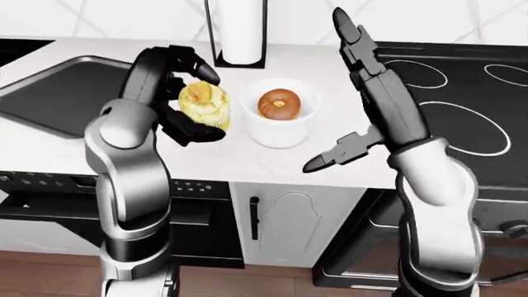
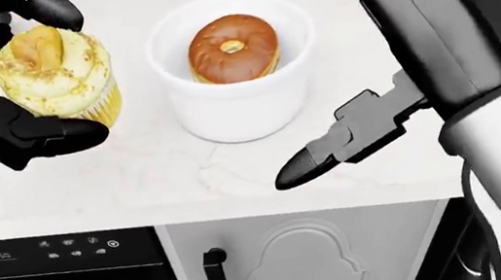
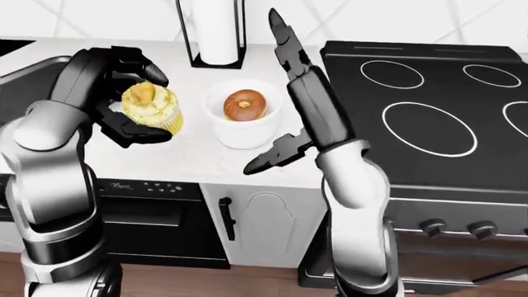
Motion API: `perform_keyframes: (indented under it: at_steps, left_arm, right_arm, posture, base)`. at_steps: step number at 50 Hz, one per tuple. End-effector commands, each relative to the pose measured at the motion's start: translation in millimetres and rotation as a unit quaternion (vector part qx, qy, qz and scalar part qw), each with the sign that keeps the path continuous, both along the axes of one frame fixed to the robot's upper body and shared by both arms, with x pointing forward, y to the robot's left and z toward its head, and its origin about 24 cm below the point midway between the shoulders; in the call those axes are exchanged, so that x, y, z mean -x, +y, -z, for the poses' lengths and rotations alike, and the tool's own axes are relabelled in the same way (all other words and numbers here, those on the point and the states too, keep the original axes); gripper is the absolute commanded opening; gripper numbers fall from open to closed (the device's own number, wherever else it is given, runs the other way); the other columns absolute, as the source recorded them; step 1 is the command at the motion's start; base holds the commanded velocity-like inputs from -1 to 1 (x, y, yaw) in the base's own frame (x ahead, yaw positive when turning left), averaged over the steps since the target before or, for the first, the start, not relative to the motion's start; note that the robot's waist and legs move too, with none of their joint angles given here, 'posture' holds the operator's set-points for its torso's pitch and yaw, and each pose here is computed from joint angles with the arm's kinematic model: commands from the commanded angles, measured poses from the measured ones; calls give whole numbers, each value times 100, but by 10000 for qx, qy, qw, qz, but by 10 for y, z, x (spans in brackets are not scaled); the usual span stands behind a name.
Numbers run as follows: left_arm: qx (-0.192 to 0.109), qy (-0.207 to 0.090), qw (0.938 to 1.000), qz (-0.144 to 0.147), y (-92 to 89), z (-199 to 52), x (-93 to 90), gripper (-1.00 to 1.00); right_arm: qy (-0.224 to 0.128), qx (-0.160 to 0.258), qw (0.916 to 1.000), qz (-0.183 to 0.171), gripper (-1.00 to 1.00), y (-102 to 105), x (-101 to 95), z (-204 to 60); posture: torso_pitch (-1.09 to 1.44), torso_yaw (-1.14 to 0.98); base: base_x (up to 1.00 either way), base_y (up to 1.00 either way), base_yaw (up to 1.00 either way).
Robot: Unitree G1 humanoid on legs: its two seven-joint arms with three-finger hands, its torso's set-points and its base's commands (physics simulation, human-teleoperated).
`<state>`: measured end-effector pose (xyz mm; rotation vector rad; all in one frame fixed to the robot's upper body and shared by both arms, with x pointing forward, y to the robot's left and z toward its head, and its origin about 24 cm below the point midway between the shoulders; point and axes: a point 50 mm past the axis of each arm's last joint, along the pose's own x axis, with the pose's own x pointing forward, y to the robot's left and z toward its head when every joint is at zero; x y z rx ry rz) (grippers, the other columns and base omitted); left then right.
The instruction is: Pick up the bowl with donut and place it on the tray. Pick up the cupcake and place it on the tray.
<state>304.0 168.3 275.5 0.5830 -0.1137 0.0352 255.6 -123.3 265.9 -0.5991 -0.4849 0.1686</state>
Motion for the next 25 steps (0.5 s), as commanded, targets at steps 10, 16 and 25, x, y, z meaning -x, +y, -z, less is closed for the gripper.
perform_keyframes:
  at_steps: [10,16,25]
  left_arm:
    - [-40,-502,9987,-50,25,-196,104,-100]
    - [29,-514,9987,-37,40,-203,152,-100]
    - [69,-540,9985,-20,64,-240,212,-100]
  right_arm:
    - [-1078,1979,9728,539,100,116,-5,-117]
    - [-1269,2408,9605,576,100,186,-114,-105]
    - [-1201,2644,9540,741,100,263,-393,8]
  posture:
    - [0,0]
    - [0,0]
    - [0,0]
  base:
    - [0,0,0]
    - [0,0,0]
    - [0,0,0]
